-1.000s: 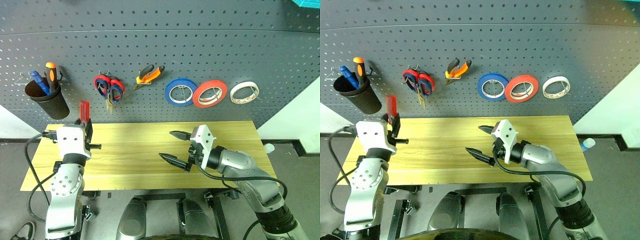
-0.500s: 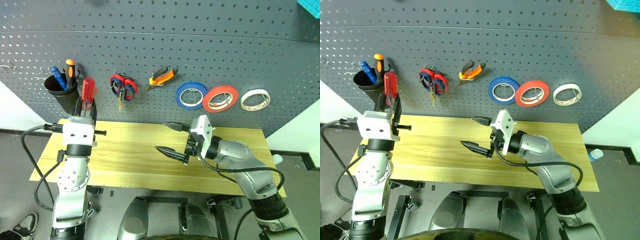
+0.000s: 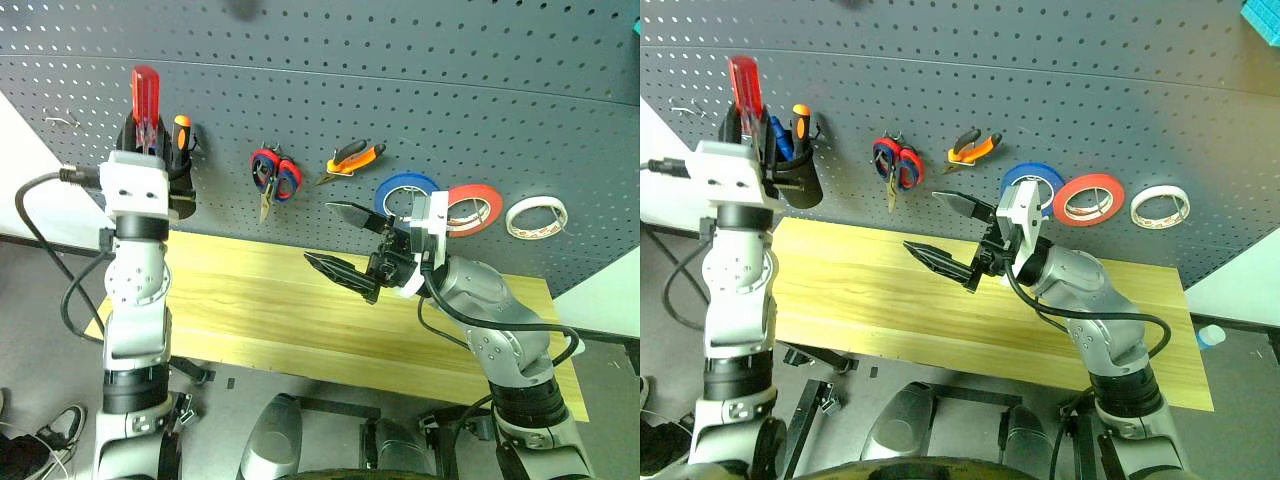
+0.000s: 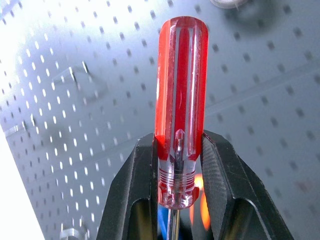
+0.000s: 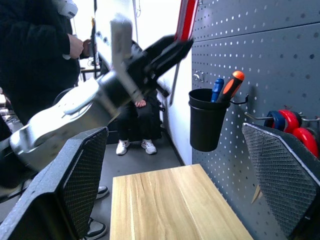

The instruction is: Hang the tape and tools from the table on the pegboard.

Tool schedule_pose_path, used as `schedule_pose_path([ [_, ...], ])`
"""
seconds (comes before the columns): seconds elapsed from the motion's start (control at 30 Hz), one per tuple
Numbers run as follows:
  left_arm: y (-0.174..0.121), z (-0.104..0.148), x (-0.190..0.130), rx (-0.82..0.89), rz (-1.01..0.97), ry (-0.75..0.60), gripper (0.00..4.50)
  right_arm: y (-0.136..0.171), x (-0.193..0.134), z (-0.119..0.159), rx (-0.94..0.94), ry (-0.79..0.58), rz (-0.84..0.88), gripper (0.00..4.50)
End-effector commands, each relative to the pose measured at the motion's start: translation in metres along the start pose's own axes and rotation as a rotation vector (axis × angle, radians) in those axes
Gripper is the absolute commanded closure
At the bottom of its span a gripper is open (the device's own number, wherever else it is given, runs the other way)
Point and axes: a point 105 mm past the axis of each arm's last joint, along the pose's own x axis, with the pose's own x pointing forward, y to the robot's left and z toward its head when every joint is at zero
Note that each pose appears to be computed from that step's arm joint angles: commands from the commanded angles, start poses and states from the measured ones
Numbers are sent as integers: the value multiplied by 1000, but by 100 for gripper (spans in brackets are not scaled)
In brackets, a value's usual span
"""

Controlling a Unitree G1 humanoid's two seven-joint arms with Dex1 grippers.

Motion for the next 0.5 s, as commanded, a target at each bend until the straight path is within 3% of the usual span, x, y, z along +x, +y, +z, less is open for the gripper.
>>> schedule_pose_path([
  [0.03, 9, 11, 17, -3, 33, -76, 365, 5, 5, 20, -54, -58, 13, 0],
  [0.5, 9, -4, 46, -25, 78, -101, 365, -3, 13, 55, -86, -172, -42, 0],
])
